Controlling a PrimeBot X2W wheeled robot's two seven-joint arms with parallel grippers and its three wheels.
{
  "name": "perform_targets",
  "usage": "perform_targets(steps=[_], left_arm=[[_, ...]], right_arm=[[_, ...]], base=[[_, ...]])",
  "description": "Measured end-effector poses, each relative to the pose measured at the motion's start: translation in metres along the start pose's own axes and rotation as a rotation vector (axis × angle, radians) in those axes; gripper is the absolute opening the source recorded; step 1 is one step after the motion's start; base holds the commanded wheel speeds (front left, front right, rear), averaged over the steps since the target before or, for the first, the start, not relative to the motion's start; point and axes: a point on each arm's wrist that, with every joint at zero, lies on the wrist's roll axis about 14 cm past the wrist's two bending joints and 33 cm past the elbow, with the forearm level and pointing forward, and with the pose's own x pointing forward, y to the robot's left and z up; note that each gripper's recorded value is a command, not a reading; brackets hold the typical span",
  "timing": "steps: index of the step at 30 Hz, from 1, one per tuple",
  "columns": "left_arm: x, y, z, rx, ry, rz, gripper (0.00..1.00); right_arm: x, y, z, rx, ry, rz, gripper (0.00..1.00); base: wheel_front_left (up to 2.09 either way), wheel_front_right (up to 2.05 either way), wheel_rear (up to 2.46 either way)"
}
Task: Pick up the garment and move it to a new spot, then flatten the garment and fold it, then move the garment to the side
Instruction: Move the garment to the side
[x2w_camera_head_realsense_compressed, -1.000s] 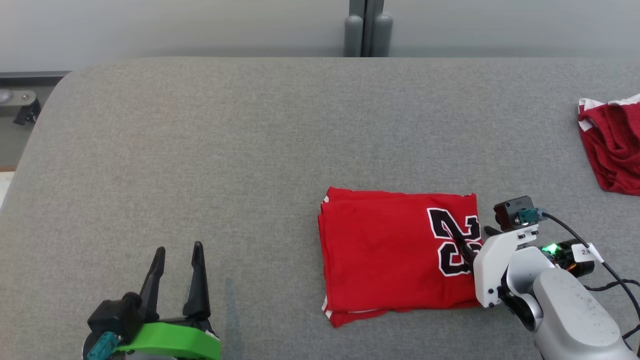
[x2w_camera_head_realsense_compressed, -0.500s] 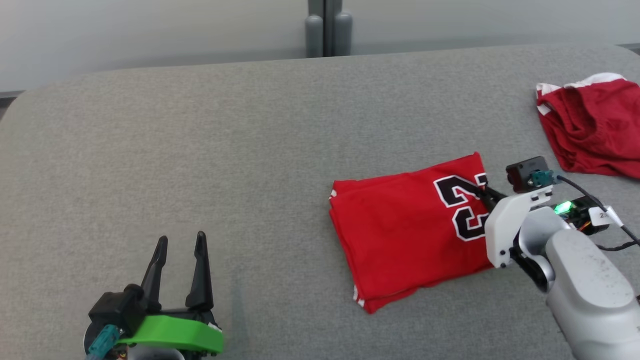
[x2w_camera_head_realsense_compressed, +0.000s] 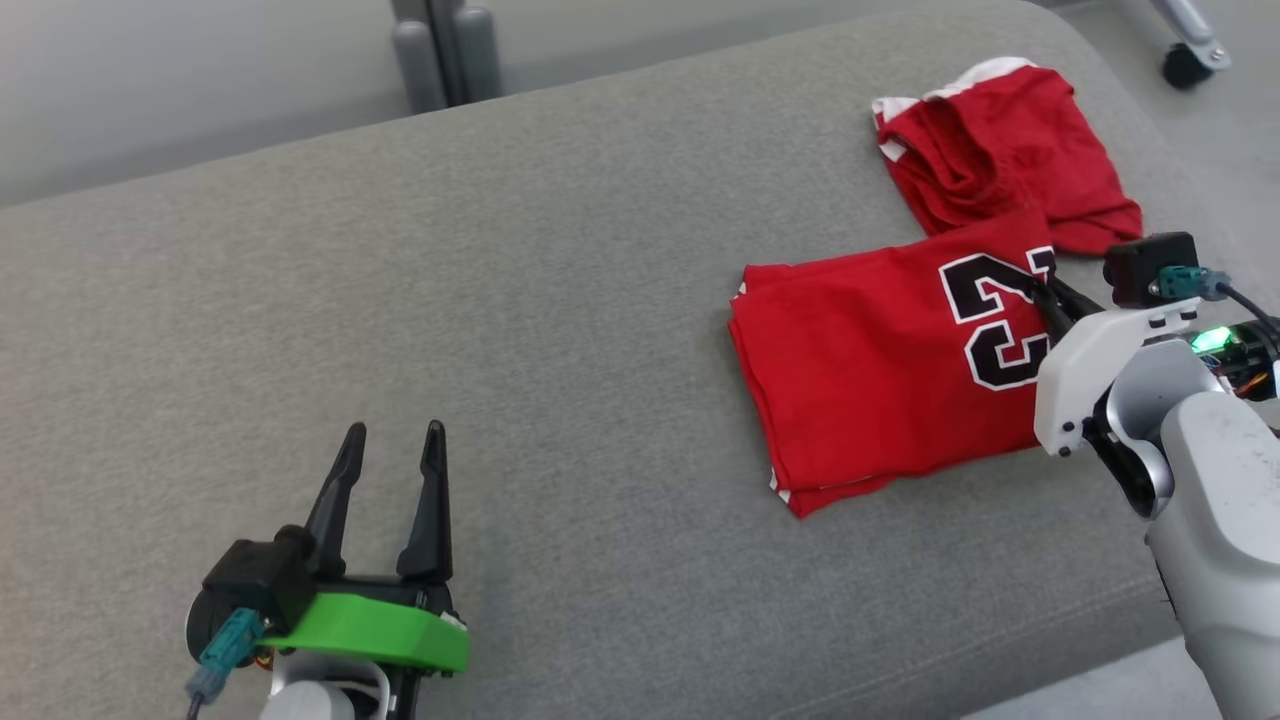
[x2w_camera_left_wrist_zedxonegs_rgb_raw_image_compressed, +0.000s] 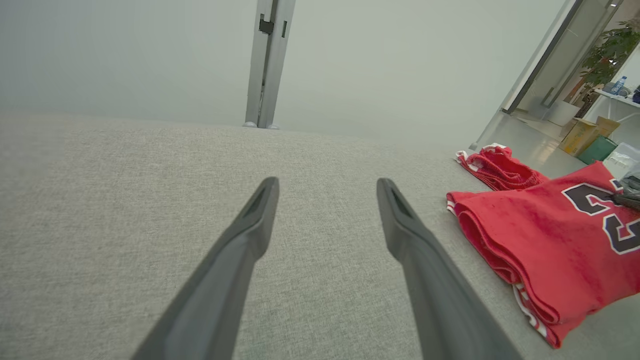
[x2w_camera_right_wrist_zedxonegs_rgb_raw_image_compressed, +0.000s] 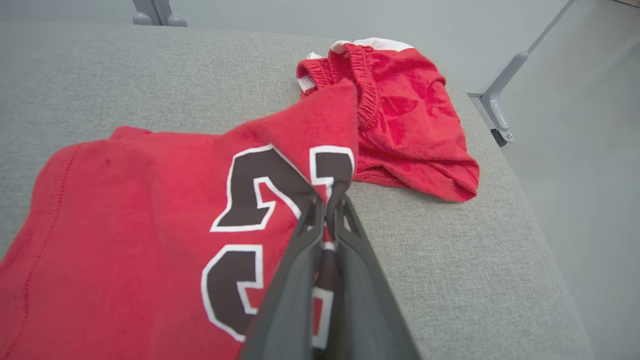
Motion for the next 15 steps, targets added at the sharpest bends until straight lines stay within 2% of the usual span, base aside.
perform_targets(steps=[8, 15], left_arm=[[0.030, -0.023, -0.021, -0.010, 0.049, -0.114, 1.00], [0.038, -0.022, -0.040, -0.028, 0.091, -0.127, 1.00]], right_arm=[[-0.015, -0.036, -0.009, 0.027, -0.007, -0.106, 0.00], [0.001, -0.034, 0.010, 0.009, -0.044, -0.107, 0.00]], base=[[0.00, 0.00, 0.00], [0.00, 0.00, 0.00]])
